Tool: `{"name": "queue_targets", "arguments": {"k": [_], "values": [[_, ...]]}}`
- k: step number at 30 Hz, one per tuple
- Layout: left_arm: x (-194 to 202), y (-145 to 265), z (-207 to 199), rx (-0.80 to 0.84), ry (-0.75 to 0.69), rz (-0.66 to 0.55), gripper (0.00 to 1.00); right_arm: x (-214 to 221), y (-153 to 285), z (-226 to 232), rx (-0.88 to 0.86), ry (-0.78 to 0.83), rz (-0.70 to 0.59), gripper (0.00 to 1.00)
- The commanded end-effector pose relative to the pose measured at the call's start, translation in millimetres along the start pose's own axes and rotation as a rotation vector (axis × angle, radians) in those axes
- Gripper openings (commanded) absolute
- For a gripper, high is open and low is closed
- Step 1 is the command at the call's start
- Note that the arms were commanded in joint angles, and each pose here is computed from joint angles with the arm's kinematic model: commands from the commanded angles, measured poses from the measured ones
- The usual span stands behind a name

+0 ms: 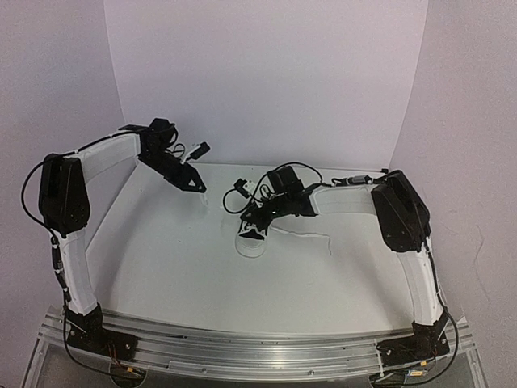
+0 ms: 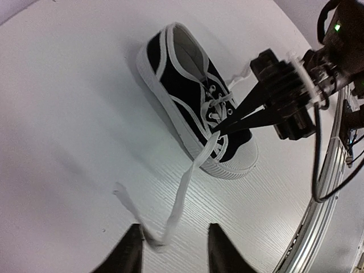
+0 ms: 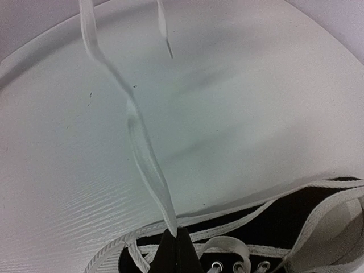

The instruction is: Tie the shoes

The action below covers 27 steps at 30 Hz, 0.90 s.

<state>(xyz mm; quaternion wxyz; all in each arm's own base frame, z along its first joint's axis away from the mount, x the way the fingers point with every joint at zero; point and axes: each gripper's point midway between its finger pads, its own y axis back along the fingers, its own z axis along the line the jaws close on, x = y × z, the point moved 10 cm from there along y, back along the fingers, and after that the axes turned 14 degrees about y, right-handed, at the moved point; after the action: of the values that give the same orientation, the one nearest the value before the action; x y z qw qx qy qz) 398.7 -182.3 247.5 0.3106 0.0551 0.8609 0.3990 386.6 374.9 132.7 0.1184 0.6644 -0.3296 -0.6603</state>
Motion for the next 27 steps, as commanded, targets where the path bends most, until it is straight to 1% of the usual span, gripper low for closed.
{"name": "queue_targets", "arguments": {"k": [1,2,3,4,6,7,8,9,10,13,16,19,23,25,27], "values": [[7,-47,-9,0.025,-0.285,0.059,0.82,-31,42,-9,0.048,-0.019,-0.100,0.00],[2,-47,-9,0.027,-0.336,0.040,0.84,-29,44,-10,0.047,-0.031,-0.102,0.00],[-4,-46,-11,0.028,-0.392,0.021,0.84,-28,45,-10,0.042,-0.041,-0.104,0.00],[-9,-44,-13,0.039,-0.446,-0.002,0.82,-27,46,-10,0.039,-0.049,-0.105,0.00],[-19,-41,-22,0.090,-0.580,-0.095,0.69,-26,46,-11,0.030,-0.067,-0.111,0.00],[-21,-42,-26,0.118,-0.644,-0.136,0.55,-25,45,-12,0.026,-0.089,-0.116,0.00],[-23,-47,-29,0.142,-0.704,-0.187,0.45,-26,45,-14,0.020,-0.108,-0.127,0.00],[-24,-55,-31,0.141,-0.728,-0.206,0.39,-25,45,-16,0.022,-0.133,-0.137,0.00],[-25,-66,-32,0.146,-0.747,-0.226,0.37,-25,44,-18,0.024,-0.152,-0.142,0.00],[-25,-84,-31,0.252,-0.715,-0.260,0.41,-23,43,-21,0.039,-0.199,-0.146,0.00],[-23,-105,-29,0.244,-0.608,-0.280,0.46,-21,43,-23,0.075,-0.276,-0.145,0.00],[-12,-112,-38,0.259,-0.565,-0.312,0.47,-22,41,-25,0.090,-0.345,-0.168,0.00],[3,-125,-47,0.187,-0.536,-0.333,0.47,-22,40,-27,0.112,-0.422,-0.196,0.00],[8,-129,-43,0.143,-0.510,-0.349,0.49,-23,41,-28,0.129,-0.444,-0.206,0.00],[9,-129,-41,0.120,-0.500,-0.376,0.53,-24,41,-29,0.137,-0.455,-0.209,0.00]]}}
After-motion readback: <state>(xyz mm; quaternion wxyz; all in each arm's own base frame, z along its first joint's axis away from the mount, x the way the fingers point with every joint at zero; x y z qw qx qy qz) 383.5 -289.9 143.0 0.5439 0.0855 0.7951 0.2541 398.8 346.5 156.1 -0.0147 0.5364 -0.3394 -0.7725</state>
